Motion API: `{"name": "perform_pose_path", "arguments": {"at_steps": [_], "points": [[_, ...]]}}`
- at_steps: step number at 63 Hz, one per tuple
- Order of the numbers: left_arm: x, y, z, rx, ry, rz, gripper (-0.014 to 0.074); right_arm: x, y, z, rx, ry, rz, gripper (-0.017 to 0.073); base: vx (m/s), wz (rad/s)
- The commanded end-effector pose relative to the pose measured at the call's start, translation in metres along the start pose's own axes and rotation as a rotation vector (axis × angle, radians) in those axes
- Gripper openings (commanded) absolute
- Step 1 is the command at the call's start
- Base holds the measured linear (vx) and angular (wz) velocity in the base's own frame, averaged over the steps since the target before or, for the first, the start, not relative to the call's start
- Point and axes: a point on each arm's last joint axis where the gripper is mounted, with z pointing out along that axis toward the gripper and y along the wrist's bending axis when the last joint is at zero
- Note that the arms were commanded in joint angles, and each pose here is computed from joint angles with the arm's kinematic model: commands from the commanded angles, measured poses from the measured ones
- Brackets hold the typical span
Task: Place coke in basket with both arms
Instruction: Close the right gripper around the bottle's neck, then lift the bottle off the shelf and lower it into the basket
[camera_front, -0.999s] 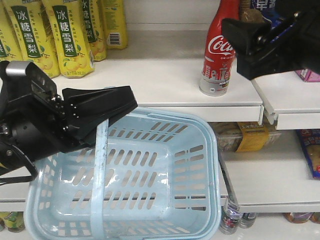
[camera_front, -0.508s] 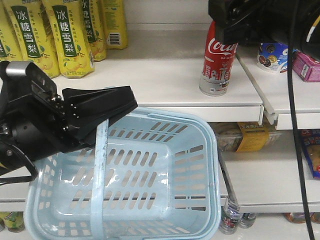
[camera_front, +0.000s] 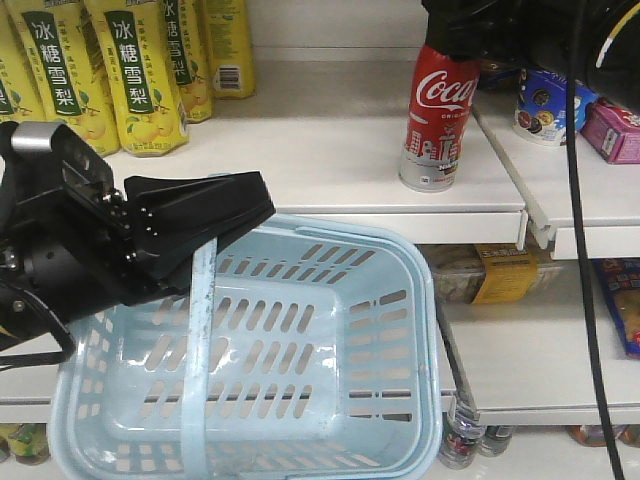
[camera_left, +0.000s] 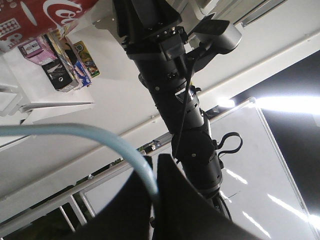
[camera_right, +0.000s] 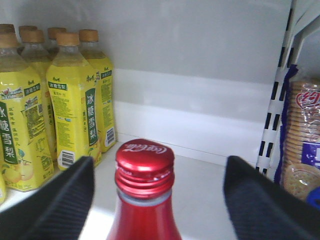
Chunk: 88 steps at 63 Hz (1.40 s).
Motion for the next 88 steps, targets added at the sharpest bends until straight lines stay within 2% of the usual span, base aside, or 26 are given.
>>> {"name": "perform_pose_path", "arguments": {"at_steps": [1, 15, 24, 34, 41, 47, 52, 57, 65, 72, 77, 88], "points": [[0.005, -0.034, -0.001, 0.255, 0.058, 0.022, -0.0006, -0.022, 0.0, -0.007, -0.019, -0.115, -0.003, 0.0414, 0.0, 0.0], [0.005, -0.034, -0.001, 0.255, 0.058, 0.022, -0.0006, -0.017, 0.0, -0.001, -0.02, -0.102, -0.024, 0.0149, 0.0, 0.0], [0.005, -0.034, -0.001, 0.255, 0.058, 0.022, -0.0006, -0.028, -0.002, -0.019, -0.003, -0.113, -0.018, -0.0016, 0.0, 0.0], [0.005, -0.034, -0.001, 0.255, 0.058, 0.022, -0.0006, -0.047, 0.0, -0.064, 0.019, -0.106, -0.011, -0.0009, 0.0, 0.0], [0.005, -0.034, -0.001, 0.255, 0.058, 0.022, -0.0006, -0.057, 0.011, -0.103, -0.024, -0.084, -0.006, -0.001, 0.0, 0.0], [0.005, -0.034, -0.001, 0.255, 0.058, 0.022, -0.0006, -0.056, 0.026, -0.129, -0.12, -0.018, 0.033, -0.001, 0.0, 0.0], [0.005, -0.034, -0.001, 0.255, 0.058, 0.022, -0.0006, -0.049, 0.043, -0.137, -0.235, 0.076, 0.014, -0.0008, 0.0, 0.0], [0.005, -0.034, -0.001, 0.255, 0.058, 0.022, -0.0006, -0.037, 0.068, -0.135, -0.364, 0.117, -0.042, -0.0005, 0.0, 0.0], [0.005, -0.034, -0.001, 0.255, 0.058, 0.022, -0.0006, -0.009, 0.099, -0.12, -0.457, 0.184, -0.067, -0.0005, 0.0, 0.0], [0.005, -0.034, -0.001, 0.255, 0.058, 0.022, -0.0006, 0.021, 0.112, -0.101, -0.451, 0.279, -0.11, -0.0004, 0.0, 0.0], [0.005, -0.034, -0.001, 0.255, 0.058, 0.022, -0.0006, 0.038, 0.118, -0.091, -0.444, 0.317, -0.115, -0.0003, 0.0, 0.0], [0.005, -0.034, -0.001, 0.255, 0.058, 0.022, -0.0006, 0.05, 0.125, -0.081, -0.443, 0.335, -0.106, 0.0009, 0.0, 0.0]]}}
